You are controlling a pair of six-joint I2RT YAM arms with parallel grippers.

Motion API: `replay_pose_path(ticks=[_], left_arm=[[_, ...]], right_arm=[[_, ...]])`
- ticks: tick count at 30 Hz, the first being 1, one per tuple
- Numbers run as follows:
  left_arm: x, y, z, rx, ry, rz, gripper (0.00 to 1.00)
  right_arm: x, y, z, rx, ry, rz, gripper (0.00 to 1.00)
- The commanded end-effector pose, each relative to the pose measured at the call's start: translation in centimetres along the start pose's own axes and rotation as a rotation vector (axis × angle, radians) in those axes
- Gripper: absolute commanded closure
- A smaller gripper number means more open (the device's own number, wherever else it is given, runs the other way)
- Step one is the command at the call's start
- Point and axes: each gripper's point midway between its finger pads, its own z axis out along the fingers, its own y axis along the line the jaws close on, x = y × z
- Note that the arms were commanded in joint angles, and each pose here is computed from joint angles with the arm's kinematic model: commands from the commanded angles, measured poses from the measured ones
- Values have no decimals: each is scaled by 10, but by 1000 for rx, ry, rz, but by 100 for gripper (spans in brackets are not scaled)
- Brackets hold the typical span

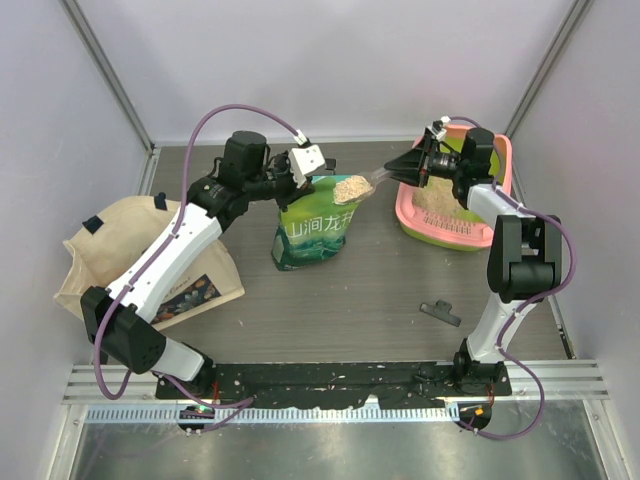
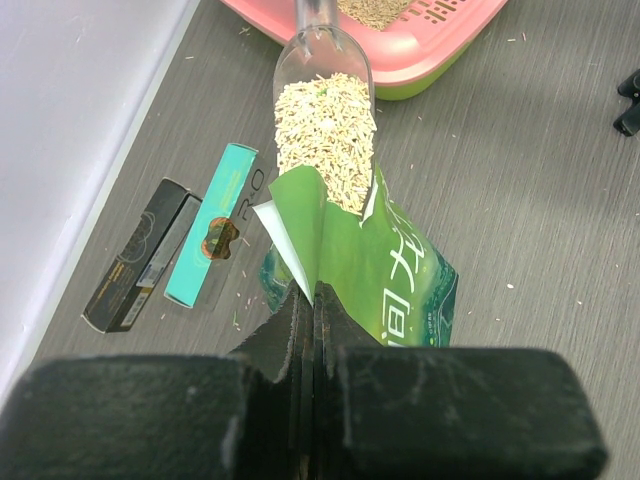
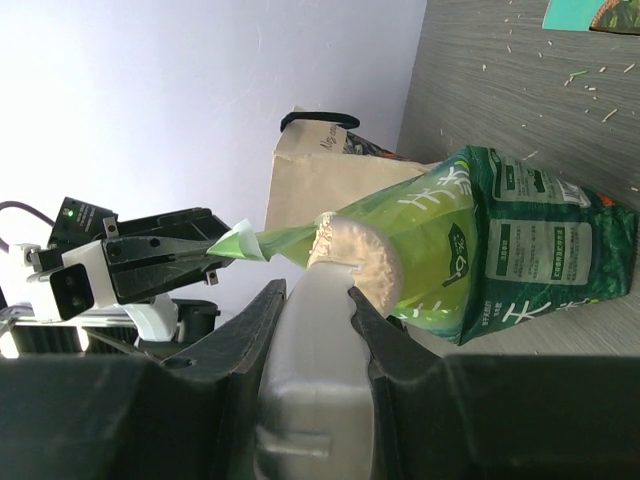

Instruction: Fill the litter box with clean litter

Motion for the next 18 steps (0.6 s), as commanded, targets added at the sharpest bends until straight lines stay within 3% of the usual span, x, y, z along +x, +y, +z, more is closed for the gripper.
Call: replay_pose_path(ticks=[1, 9, 18], left_arm=[[-45, 18, -20, -79, -119, 90, 100], [-46, 17, -20, -75, -126, 86, 100], [-46, 17, -16, -66, -130, 75, 100]], right_arm=[[-4, 24, -8, -10, -36, -110, 99], [-9, 3, -7, 132, -34, -136, 99], [-7, 1, -8, 148, -24, -140, 99]])
